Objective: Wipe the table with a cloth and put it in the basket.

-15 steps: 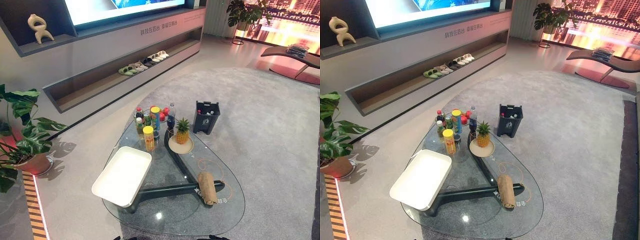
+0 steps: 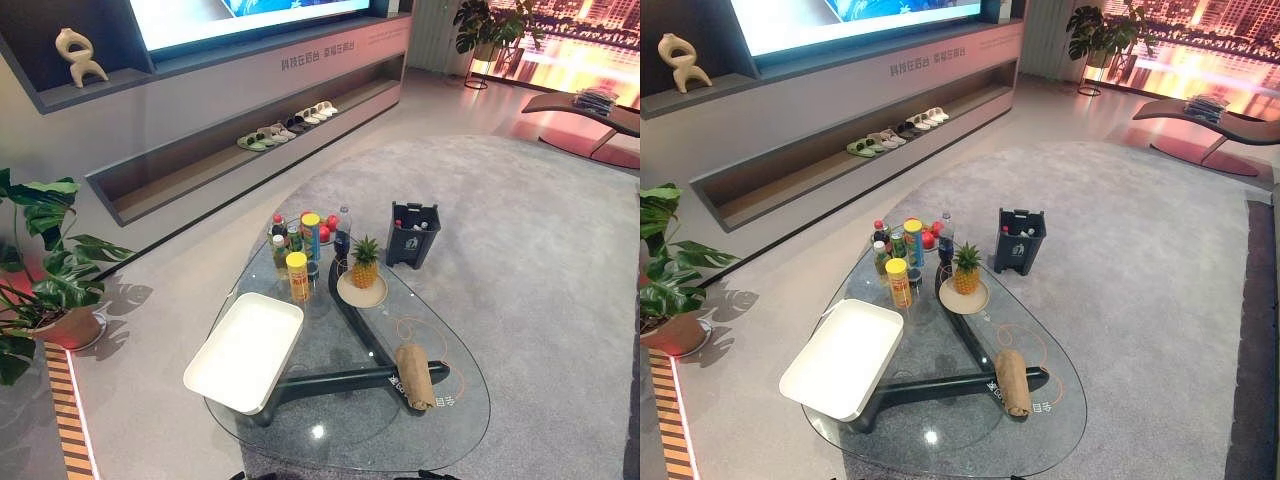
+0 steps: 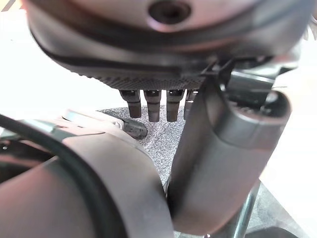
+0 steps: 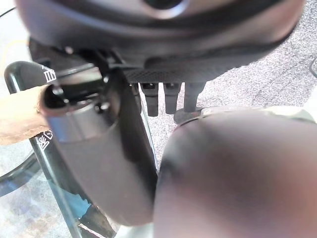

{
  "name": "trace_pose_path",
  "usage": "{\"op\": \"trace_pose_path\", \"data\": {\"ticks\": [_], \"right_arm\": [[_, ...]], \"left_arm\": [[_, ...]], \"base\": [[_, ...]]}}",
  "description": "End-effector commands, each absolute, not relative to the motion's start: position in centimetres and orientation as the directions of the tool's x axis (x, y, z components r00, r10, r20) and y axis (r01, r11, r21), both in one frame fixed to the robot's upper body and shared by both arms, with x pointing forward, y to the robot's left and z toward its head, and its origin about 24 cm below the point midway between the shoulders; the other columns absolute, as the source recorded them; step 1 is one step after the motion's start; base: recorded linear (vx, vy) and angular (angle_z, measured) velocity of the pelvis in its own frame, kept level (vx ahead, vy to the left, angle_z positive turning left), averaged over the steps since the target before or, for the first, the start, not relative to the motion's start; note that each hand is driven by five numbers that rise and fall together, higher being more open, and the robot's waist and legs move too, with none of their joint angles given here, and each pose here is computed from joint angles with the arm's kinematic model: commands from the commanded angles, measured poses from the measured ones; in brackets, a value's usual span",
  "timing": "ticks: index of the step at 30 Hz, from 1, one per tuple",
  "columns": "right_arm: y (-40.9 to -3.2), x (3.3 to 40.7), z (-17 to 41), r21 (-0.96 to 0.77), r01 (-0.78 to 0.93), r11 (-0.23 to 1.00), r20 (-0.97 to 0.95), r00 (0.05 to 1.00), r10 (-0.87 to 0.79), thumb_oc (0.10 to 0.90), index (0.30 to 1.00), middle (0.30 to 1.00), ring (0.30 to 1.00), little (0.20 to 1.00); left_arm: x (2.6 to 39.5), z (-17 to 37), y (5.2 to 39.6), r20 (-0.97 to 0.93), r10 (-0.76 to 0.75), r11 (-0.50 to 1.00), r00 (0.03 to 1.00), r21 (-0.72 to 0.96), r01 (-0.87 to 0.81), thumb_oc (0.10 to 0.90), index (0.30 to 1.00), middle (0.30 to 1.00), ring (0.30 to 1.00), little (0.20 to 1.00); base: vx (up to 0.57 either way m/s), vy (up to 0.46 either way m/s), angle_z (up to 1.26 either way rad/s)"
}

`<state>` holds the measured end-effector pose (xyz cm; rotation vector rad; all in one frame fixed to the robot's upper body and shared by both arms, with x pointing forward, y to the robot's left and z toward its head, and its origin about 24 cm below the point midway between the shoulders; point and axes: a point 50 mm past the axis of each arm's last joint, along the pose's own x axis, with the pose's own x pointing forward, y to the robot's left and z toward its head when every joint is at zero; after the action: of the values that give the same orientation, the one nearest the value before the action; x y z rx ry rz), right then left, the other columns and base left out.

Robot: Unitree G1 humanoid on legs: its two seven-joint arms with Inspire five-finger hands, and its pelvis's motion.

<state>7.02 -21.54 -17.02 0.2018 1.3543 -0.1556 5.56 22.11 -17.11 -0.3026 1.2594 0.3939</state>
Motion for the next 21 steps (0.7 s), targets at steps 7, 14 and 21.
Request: {"op": "trace_pose_path", "data": {"ticks": [7, 14, 21], "right_arm": [[-21.9, 6.0, -17.2, 0.006, 0.187, 0.982, -0.987, 0.157, -0.024, 0.800, 0.900, 0.900, 0.900, 0.900], [-22.2, 7.2, -16.9, -0.005, 0.173, 0.985, -0.974, 0.223, -0.044, 0.800, 0.900, 0.900, 0.900, 0.900], [-22.9, 9.1, -16.4, -0.022, 0.192, 0.981, -0.946, 0.313, -0.082, 0.800, 0.900, 0.900, 0.900, 0.900]], "left_arm": [[7.1, -17.1, 21.0, -0.956, 0.094, 0.919, 0.279, -0.024, -0.394, 0.800, 0.900, 0.900, 0.900, 0.900], [7.0, -17.1, 21.2, -0.958, 0.096, 0.926, 0.272, -0.015, -0.378, 0.800, 0.900, 0.900, 0.900, 0.900], [7.2, -17.1, 21.3, -0.957, 0.095, 0.929, 0.275, -0.013, -0.369, 0.800, 0.900, 0.900, 0.900, 0.900]], "base": [[0.00, -0.001, 0.00], [0.02, -0.004, 0.00], [0.00, -0.005, -0.02]]}}
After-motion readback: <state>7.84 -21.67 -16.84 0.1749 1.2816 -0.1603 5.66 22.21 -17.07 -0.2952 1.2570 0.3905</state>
